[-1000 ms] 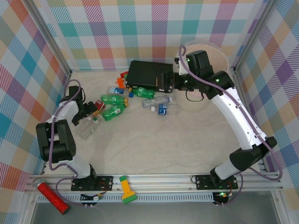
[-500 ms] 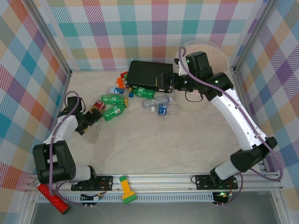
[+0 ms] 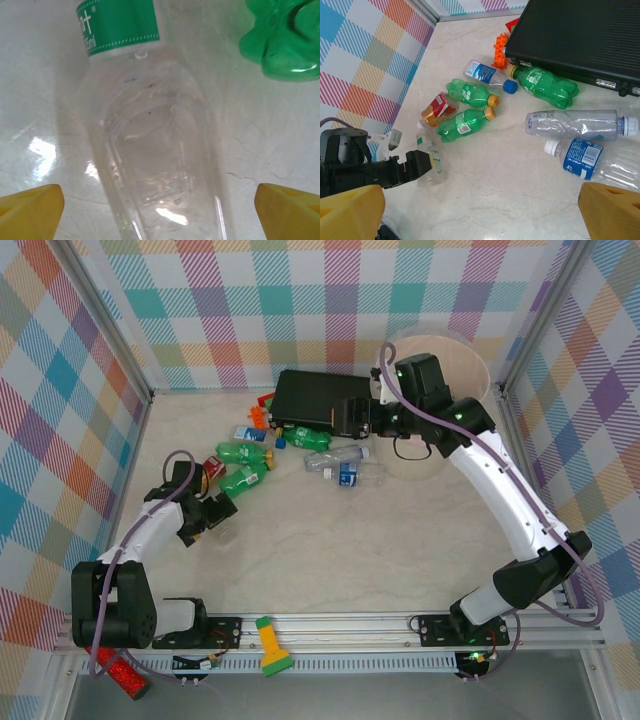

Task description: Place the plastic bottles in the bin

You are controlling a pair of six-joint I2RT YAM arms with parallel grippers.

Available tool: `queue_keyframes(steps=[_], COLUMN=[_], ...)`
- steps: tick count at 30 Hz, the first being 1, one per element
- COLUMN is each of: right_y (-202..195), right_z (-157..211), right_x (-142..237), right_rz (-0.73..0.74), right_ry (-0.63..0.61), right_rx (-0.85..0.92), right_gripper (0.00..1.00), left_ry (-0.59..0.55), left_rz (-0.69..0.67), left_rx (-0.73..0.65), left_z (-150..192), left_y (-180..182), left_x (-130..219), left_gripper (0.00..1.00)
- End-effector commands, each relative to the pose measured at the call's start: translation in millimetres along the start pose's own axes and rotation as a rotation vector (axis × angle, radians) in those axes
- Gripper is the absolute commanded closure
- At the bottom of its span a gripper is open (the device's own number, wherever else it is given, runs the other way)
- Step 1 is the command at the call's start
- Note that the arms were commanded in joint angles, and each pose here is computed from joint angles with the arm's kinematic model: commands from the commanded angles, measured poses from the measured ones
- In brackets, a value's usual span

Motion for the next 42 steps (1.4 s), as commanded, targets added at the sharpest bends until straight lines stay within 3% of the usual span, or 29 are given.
queue_keyframes(steps=[1, 9, 17, 20, 24, 27, 32, 42], right_y=[5.7, 6.1, 4.8, 5.1, 5.6, 6.3, 7.5, 23.1], right_z=[1.9, 4.3, 5.7, 5.5, 5.3, 5.2, 5.5, 3.0], right_x=[8.1, 11.0, 13.4, 12.4, 10.0, 9.1, 8.4, -5.4], right_rz=[-0.031, -0.024, -0.013, -0.017, -0.025, -0.032, -0.047, -0.231], right_ry=[-0.017, -0.020, -0.022, -0.019, -0.015, -0.013, -0.010, 0.049], right_rx=[-0.002, -0.002, 0.006, 0.005, 0.000, -0.004, -0.016, -0.085], right_gripper=[0.01, 0.01, 0.01, 0.01, 0.01, 0.01, 0.01, 0.01], left_ry=[0.039, 0.070, 0.071, 0.050, 0.034, 0.017, -0.007, -0.189], left_rz=[-0.115, -0.195, -0.167, -0.168, -0.156, -0.140, -0.063, 0.266], left_rx=[0.012, 0.004, 0.027, 0.014, 0.007, -0.006, -0.041, -0.220], left_z=[7.5, 7.4, 14.8, 13.5, 14.1, 14.4, 13.4, -9.4], left_y=[8.6, -3.5, -3.3, -2.5, -2.2, -2.6, -9.3, -62.9], left_x=[-7.7, -18.2, -23.6, -17.8, -11.3, -2.9, 18.2, 98.4], left_gripper=[0.05, 0.11, 0.20, 0.27, 0.44, 0.45, 0.48, 0.47])
Point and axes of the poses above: each hand's point on the last joint's axis, 136 mm out from that joint toward the fingers, its own x axis back along the fingers, its own y axis along the line the jaws close on, z = x × y, the point moved 7 cm from there along x, back along the fingers, and after that the axes turned 12 degrees about -x, right-handed, at the moved point
